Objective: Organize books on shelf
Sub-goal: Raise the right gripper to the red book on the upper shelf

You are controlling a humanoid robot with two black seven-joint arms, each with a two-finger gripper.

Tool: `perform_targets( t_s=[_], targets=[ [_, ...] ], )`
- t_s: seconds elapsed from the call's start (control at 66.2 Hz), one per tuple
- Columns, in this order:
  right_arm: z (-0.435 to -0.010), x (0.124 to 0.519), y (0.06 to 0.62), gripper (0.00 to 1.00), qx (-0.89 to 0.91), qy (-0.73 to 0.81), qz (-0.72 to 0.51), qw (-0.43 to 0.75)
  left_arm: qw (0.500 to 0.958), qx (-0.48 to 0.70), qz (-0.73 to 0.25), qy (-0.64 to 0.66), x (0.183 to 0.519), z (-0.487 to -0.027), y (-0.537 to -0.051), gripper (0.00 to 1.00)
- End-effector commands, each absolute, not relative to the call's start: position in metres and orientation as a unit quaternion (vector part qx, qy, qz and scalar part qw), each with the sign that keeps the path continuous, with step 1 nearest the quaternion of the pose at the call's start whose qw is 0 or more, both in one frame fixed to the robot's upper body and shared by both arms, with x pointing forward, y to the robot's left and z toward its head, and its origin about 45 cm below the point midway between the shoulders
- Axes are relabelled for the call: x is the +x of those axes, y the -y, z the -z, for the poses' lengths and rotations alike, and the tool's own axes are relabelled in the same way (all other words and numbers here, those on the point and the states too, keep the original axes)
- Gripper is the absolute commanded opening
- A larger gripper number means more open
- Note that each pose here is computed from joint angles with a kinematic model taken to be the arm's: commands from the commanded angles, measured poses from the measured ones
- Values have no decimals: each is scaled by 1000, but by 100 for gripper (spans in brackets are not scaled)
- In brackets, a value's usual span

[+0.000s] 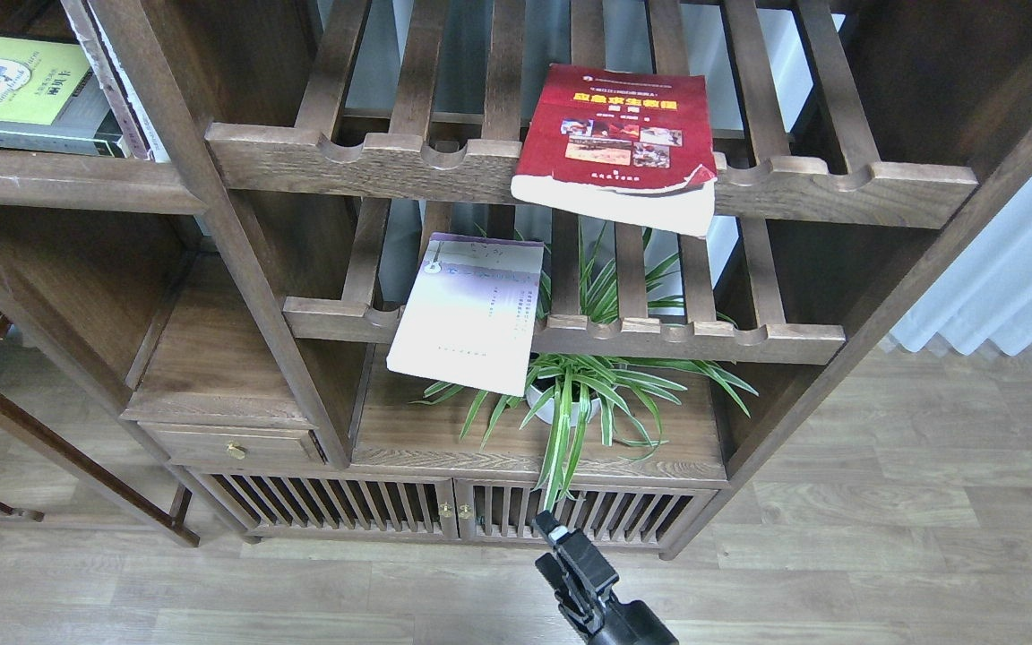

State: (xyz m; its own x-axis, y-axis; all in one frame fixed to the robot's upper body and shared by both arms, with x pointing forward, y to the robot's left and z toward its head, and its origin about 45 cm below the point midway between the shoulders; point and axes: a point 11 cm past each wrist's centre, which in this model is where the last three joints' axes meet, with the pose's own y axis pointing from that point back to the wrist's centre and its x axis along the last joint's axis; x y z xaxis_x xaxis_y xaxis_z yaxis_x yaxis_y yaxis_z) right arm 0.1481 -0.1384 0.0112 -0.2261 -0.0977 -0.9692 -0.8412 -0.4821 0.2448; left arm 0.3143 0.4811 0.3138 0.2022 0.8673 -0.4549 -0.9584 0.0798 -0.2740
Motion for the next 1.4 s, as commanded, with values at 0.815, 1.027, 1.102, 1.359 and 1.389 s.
perform_targets(
  t_s=[0.815,1.027,1.102,1.359,1.389],
  targets=[
    [-152,216,127,94,-612,-300,-573,455,683,-210,-660,-232,263,-192,-470,99],
    [-184,242,124,94,-648,-268,-537,470,682,-206,-660,-238,262,-187,-469,100],
    [-192,245,123,94,-654,-259,-531,473,680,-205,-662,-240,261,-185,-470,100],
    [-213,247,115,94,-692,-236,-499,465,680,-203,-661,-241,262,-184,-469,100],
    [-215,248,114,94,-696,-234,-495,464,681,-203,-661,-241,262,-184,-469,100]
  ],
)
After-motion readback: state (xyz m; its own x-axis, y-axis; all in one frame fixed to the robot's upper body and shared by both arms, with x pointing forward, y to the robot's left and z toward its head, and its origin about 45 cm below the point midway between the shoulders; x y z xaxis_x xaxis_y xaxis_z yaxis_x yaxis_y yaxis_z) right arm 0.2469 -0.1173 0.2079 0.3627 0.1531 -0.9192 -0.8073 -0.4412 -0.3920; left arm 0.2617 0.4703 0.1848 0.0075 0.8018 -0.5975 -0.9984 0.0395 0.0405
